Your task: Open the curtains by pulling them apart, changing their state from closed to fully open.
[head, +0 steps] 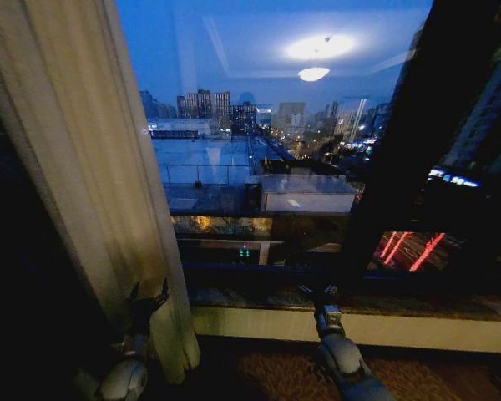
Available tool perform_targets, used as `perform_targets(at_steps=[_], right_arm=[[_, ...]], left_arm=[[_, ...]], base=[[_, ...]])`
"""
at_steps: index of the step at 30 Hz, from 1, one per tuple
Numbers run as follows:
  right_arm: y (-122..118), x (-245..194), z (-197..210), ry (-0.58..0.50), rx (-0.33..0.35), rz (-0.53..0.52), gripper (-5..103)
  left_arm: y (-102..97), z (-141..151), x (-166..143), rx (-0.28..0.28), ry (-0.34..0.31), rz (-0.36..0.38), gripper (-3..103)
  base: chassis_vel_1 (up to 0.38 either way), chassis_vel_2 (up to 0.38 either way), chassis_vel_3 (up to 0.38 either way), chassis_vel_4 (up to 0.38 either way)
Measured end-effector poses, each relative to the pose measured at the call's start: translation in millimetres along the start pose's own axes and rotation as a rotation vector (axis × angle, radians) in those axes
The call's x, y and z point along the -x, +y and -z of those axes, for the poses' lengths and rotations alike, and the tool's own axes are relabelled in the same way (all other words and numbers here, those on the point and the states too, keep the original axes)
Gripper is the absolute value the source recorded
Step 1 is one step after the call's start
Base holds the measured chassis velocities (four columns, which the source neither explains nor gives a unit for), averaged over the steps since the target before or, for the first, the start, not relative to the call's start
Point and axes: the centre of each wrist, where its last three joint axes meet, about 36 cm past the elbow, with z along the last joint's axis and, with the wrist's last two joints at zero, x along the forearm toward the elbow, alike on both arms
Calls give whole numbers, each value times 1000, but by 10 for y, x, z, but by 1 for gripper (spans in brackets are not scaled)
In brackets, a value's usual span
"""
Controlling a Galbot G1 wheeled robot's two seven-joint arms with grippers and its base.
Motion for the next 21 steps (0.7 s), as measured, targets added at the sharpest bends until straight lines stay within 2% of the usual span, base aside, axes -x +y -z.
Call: perform_targets(at_steps=[4, 10, 21], right_arm=[[0, 0, 0, 0, 0, 0, 100], [0, 0, 0, 0, 0, 0, 100], [0, 0, 0, 0, 0, 0, 100]], left_arm=[[49, -21, -9, 11, -2, -15, 100], [162, -17, 5, -13, -10, -104, 100], [183, -20, 33, -32, -13, -103, 100]], base=[[0, 0, 0, 0], [0, 0, 0, 0], [0, 0, 0, 0]])
